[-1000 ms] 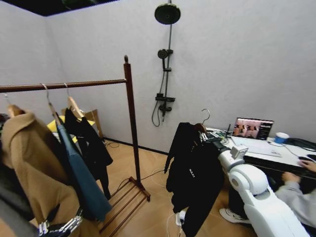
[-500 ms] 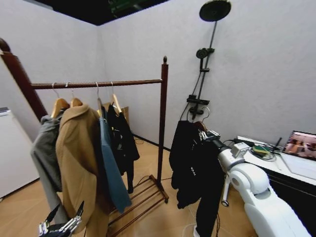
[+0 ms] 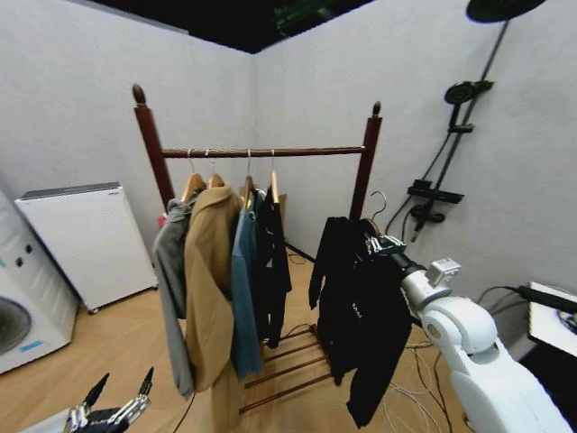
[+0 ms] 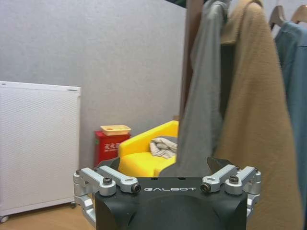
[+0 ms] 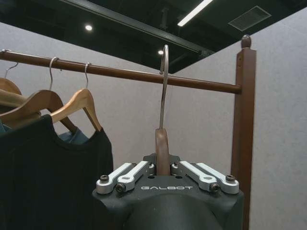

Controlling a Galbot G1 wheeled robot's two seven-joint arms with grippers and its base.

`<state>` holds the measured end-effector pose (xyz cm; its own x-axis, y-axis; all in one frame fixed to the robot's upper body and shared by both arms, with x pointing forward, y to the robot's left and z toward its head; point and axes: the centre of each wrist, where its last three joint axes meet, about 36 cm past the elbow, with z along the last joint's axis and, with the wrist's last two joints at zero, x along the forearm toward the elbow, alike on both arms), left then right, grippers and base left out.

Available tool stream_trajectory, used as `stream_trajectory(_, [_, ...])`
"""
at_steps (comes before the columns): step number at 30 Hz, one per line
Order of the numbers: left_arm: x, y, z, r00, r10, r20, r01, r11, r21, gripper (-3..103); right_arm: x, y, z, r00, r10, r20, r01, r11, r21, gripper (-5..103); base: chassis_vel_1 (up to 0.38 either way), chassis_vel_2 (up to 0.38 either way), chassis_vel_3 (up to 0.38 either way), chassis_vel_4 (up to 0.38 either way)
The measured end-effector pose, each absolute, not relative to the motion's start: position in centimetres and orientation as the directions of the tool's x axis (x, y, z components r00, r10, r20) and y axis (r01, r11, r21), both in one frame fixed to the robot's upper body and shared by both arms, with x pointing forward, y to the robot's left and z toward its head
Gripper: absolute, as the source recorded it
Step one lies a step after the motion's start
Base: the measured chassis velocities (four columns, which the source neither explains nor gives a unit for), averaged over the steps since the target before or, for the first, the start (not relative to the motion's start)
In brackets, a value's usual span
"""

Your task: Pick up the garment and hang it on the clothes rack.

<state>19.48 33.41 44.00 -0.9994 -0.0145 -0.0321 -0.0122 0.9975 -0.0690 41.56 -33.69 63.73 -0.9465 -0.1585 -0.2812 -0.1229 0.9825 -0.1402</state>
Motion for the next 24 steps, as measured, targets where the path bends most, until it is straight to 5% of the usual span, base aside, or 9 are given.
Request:
stream_trajectory(12, [19.5, 33.4, 44.0, -0.999, -0.014, -0.032, -0.012, 0.998, -0.069, 100, 42.5, -33.8, 64.2, -0.944, -0.148, -0.293, -0.108, 0.983, -0.147, 9, 0.01, 0.021, 0.013, 0.006])
stream_trajectory(24, [19.5, 33.4, 44.0, -0.999, -0.014, -0.032, -0.012, 0.998, -0.069, 100, 42.8, -33.7, 63.6, -0.946, -0.168, -0.278, -0.127, 0.979, -0.157, 9, -0.147, 0.154, 0.148, -0.164])
